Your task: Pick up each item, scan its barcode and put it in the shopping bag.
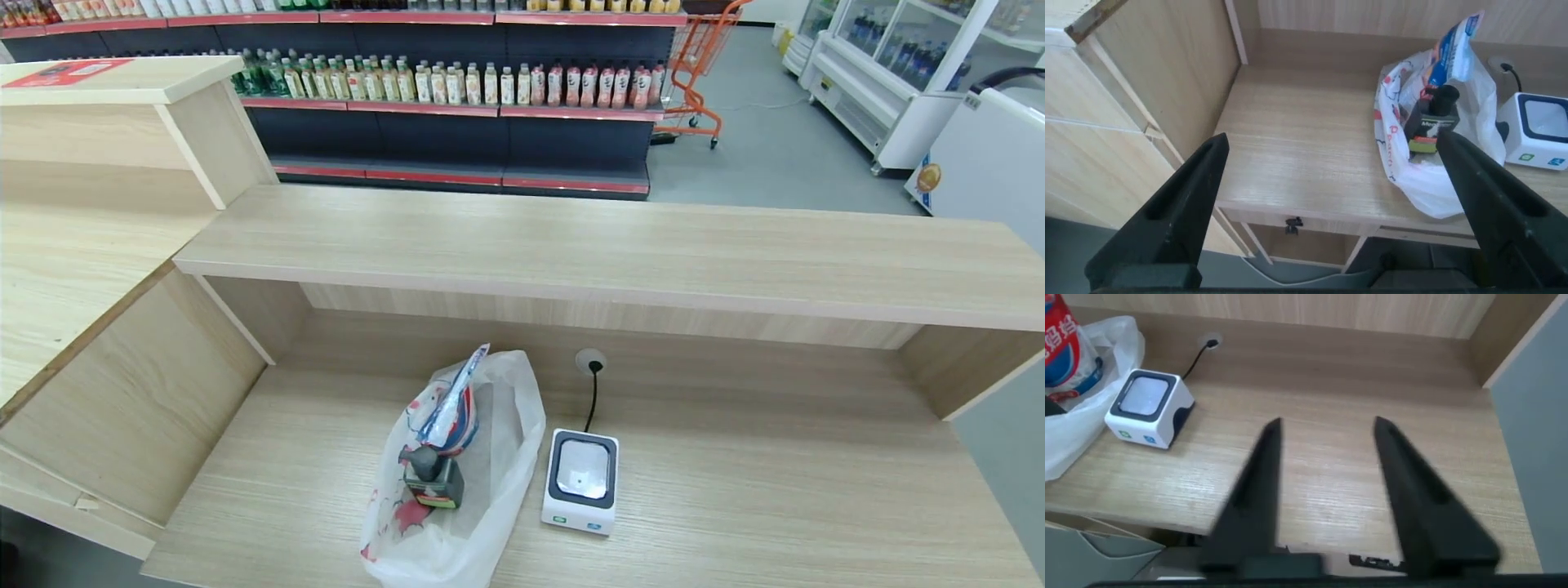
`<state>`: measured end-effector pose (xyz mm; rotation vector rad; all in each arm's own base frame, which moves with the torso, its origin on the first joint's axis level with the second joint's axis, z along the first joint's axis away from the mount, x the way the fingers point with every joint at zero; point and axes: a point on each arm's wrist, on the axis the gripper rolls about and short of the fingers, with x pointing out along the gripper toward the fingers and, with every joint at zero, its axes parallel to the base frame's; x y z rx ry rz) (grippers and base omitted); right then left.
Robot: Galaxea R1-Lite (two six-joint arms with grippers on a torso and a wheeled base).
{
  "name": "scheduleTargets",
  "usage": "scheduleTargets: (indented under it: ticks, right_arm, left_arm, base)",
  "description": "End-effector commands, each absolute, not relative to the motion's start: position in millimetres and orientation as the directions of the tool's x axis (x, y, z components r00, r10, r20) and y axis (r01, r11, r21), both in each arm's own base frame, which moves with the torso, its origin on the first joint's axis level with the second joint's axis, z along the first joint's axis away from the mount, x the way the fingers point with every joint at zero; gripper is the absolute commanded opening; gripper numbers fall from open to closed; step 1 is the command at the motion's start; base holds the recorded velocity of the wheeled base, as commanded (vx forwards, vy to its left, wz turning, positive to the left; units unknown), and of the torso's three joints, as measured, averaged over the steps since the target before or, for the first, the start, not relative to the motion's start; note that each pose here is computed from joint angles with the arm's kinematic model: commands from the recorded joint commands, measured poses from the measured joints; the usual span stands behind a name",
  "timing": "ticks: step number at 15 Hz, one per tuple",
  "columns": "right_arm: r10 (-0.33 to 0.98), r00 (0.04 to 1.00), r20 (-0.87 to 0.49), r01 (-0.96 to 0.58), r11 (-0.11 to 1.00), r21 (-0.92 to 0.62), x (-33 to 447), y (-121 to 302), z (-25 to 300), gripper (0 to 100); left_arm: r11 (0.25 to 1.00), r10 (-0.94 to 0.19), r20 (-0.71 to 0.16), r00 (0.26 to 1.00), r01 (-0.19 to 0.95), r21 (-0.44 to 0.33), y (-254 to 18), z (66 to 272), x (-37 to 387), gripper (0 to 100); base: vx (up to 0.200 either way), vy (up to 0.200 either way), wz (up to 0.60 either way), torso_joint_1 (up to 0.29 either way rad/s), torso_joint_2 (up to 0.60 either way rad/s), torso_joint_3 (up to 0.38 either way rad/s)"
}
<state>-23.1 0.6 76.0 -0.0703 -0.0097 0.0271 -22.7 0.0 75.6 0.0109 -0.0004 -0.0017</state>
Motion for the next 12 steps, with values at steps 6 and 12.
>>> scheduleTargets:
  ticks: [6, 12]
  right_arm:
    - [0.029, 1.0, 0.006, -0.029, 0.997, -0.071, -22.8, 0.6, 76.1, 0]
    - [0.028, 1.0, 0.006, -0.027, 0.997, -0.071, -22.8, 0.6, 76.1, 0]
  left_arm:
    - [1.0, -0.002, 0.0, 1.0, 0.002, 0.009, 0.0, 75.7, -22.7, 100]
    - [1.0, -0.002, 0.0, 1.0, 0.002, 0.009, 0.0, 75.7, -22.7, 100]
  base:
    - [0.0, 0.0, 0.0, 0.0, 0.0, 0.0]
    - [0.0, 0.0, 0.0, 0.0, 0.0, 0.0]
